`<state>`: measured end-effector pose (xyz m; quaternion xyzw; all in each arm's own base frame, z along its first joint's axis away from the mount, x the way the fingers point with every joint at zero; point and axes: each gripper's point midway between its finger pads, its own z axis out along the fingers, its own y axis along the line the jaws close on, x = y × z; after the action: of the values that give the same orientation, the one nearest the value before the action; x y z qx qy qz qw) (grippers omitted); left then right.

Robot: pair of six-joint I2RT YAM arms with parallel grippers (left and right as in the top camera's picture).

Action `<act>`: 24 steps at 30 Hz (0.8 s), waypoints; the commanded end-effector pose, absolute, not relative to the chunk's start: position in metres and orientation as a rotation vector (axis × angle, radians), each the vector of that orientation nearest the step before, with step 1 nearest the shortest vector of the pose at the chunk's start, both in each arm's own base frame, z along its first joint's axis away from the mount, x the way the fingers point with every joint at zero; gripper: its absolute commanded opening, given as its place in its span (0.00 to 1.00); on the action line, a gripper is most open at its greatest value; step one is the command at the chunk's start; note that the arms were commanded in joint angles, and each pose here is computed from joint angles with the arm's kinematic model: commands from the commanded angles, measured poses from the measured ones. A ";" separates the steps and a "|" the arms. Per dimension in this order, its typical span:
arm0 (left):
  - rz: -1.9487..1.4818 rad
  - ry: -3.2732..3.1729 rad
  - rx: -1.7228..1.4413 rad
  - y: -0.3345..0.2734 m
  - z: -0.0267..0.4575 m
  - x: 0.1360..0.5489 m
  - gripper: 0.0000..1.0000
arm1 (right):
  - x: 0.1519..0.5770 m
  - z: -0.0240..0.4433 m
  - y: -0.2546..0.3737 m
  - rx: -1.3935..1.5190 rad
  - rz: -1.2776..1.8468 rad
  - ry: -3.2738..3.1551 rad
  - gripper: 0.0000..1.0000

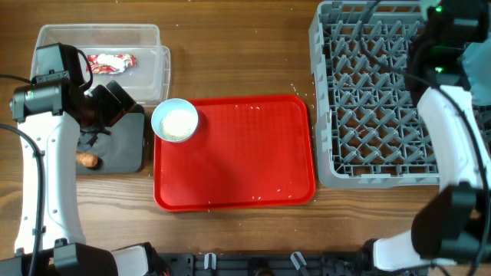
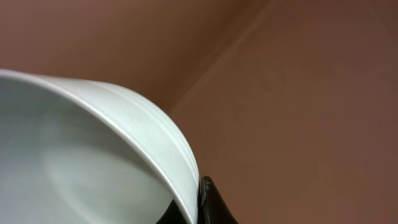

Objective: Sort waste into correct bins and load items into the dishwasher rack
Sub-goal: 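Carry the bowl with the right gripper into the rack and release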

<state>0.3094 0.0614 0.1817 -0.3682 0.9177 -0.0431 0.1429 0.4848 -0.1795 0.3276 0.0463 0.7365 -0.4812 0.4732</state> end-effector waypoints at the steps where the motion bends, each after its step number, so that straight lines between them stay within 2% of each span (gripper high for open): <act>1: -0.107 2.627 -1.048 0.065 0.188 0.310 1.00 | 0.497 0.286 -0.226 0.037 -1.376 1.868 0.04; 5: -0.108 2.627 -1.049 0.065 0.188 0.310 1.00 | 0.509 0.230 -0.259 0.022 -1.450 1.916 0.04; 8: -0.108 2.627 -1.049 0.065 0.188 0.310 1.00 | 0.518 0.186 -0.259 -0.023 -1.445 1.992 0.04; 14: -0.111 2.616 -1.050 0.065 0.189 0.312 1.00 | 0.527 0.163 -0.231 -0.073 -1.384 2.048 0.05; 17: -0.111 2.616 -1.050 0.065 0.189 0.312 1.00 | 0.528 0.148 -0.217 -0.145 -1.369 2.113 0.17; 18: -0.111 2.616 -1.050 0.065 0.189 0.312 1.00 | 0.526 0.144 -0.213 -0.152 -1.371 2.132 0.25; 20: -0.111 2.615 -1.049 0.066 0.189 0.312 1.00 | 0.520 0.145 -0.211 -0.077 -1.402 2.134 0.32; 24: -0.111 2.615 -1.049 0.066 0.189 0.312 1.00 | 0.507 0.153 -0.209 0.090 -1.473 2.104 0.38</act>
<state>0.3112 0.0624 0.1821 -0.3682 0.9171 -0.0420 0.1471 0.5147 -0.2148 0.1576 -0.0146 0.7923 -0.5385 0.2866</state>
